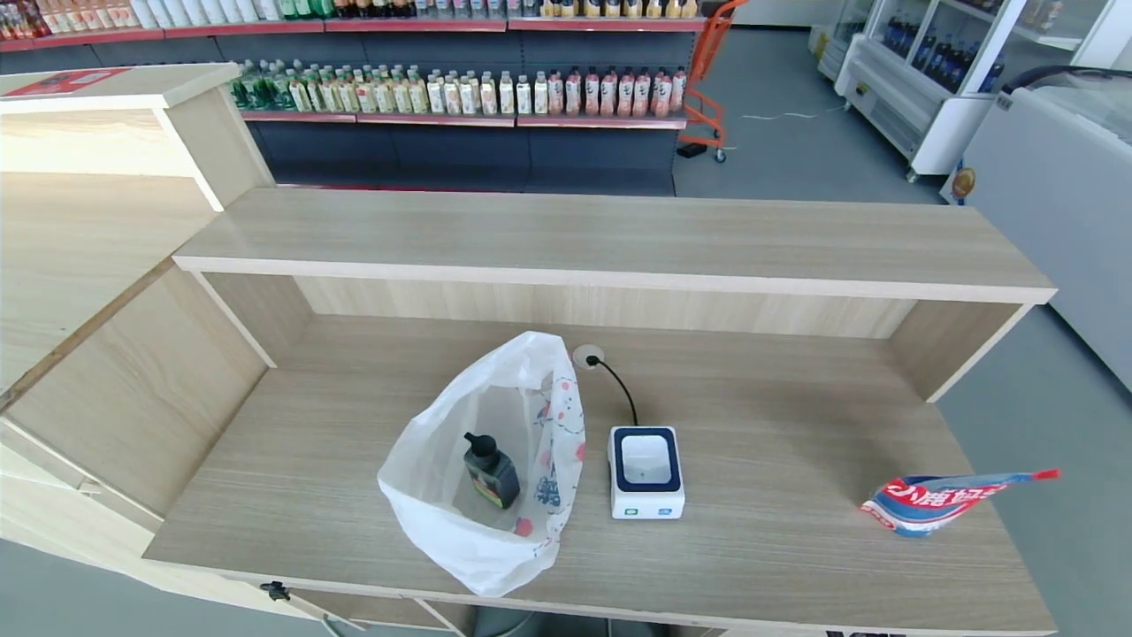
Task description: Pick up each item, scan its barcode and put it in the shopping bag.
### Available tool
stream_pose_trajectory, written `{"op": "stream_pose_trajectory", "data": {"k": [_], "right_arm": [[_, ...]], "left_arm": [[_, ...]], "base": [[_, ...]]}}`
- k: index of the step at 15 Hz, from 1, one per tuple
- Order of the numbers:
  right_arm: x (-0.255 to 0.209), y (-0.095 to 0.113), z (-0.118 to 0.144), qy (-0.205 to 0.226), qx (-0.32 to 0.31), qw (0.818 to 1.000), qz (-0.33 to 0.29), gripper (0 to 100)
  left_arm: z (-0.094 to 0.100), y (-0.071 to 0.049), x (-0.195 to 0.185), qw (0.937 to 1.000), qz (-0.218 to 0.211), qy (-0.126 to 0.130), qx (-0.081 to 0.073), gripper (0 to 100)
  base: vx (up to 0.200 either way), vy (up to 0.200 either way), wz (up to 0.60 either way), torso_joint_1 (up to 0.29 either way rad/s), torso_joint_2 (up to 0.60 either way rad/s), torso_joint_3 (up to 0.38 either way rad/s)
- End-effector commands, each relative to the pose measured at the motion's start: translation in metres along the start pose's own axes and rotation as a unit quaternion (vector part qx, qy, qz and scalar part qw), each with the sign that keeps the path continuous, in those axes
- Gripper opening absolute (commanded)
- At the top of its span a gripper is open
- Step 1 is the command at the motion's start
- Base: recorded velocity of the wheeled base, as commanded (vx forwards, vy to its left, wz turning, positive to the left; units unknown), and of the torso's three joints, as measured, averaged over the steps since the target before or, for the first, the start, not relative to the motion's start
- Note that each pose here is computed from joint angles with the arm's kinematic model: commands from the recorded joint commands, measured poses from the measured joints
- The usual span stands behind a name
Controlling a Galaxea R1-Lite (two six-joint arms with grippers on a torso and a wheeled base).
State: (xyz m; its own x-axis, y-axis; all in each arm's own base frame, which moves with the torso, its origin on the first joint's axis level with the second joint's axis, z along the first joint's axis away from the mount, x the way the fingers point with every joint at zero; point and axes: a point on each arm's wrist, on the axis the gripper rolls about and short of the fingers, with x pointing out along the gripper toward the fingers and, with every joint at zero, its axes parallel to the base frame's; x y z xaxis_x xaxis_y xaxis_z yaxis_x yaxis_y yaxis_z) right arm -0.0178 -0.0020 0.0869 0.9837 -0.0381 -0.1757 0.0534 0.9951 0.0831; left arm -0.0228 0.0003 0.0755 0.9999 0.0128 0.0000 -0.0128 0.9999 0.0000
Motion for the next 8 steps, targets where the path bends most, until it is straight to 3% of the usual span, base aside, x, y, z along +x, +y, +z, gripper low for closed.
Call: {"op": "stream_pose_trajectory", "data": {"k": [1,4,7,8], "right_arm": [[0.0010,0.0001,0.0004,0.006,0.000,1.000,0.000,100],[0.0010,0.0001,0.0004,0.006,0.000,1.000,-0.002,100],[0.0010,0.0001,0.0004,0.006,0.000,1.000,-0.002,100],[0.0011,0.0001,0.0004,0.006,0.000,1.000,-0.002,100]], "left_arm": [[-0.0001,0.0000,0.0000,1.0000,0.000,0.000,0.000,100],[-0.0001,0.0000,0.0000,1.0000,0.000,0.000,-0.002,100],[-0.0001,0.0000,0.0000,1.0000,0.000,0.000,-0.001,100],[-0.0001,0.0000,0.0000,1.0000,0.000,0.000,0.000,100]], "base": [[0.000,0.000,0.00,0.000,0.00,0.000],[0.000,0.000,0.00,0.000,0.00,0.000],[-0.200,0.000,0.00,0.010,0.00,0.001],[0.000,0.000,0.00,0.000,0.00,0.000]]}}
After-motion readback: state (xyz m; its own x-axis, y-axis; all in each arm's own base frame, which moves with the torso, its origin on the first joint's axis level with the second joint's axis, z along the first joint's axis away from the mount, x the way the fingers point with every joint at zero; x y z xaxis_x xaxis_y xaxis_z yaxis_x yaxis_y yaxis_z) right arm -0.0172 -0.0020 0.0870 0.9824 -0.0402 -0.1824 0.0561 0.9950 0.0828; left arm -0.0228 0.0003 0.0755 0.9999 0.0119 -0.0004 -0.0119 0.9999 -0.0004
